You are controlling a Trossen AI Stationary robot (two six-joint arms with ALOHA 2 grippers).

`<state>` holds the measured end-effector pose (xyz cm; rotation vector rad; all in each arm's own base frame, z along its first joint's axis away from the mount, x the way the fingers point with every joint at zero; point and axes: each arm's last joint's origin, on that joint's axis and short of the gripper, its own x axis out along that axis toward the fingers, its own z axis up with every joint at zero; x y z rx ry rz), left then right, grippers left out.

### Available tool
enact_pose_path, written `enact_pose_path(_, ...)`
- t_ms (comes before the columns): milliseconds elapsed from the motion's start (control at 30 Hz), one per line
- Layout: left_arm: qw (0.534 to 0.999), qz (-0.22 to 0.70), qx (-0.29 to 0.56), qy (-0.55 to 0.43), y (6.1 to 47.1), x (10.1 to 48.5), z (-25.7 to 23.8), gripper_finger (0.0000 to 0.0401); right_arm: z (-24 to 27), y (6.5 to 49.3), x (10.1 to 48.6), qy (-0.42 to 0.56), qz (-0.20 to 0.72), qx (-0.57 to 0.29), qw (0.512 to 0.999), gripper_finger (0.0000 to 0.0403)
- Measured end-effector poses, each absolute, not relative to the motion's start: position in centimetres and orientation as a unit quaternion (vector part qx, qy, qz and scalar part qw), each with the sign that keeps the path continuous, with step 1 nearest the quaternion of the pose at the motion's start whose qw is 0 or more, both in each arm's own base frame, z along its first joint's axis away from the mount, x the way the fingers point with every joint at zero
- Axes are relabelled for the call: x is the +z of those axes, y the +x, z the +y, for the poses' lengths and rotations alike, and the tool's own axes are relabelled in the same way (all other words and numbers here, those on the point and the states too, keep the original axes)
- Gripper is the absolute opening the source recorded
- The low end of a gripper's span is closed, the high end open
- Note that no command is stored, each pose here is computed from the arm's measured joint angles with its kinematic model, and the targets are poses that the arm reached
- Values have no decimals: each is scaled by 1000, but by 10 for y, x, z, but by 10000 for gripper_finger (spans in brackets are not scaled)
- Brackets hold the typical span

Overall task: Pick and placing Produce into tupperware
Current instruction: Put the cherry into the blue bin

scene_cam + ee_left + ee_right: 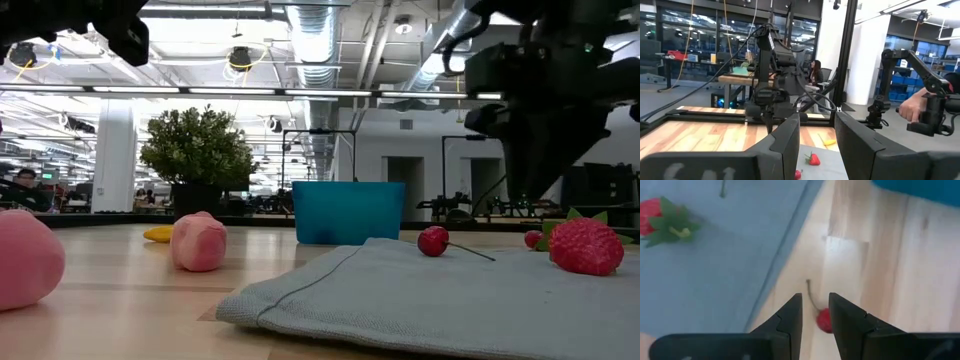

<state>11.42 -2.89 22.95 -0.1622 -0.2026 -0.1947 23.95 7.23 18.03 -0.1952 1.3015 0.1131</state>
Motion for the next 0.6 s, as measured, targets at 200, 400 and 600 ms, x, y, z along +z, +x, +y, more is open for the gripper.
enact_pose_path(200, 987, -100, -97, -81, 114, 229, -29, 114, 61, 243, 182, -90, 610, 64, 785, 118)
enact_pose_path(400, 987, -100, -97, -81, 114, 229, -29, 114, 52, 249, 169, -66, 637, 79, 764, 118)
enact_pose_path(600, 987, -103, -98, -81, 114, 230, -29, 114, 52, 261, 160, -66, 644, 95, 756, 118)
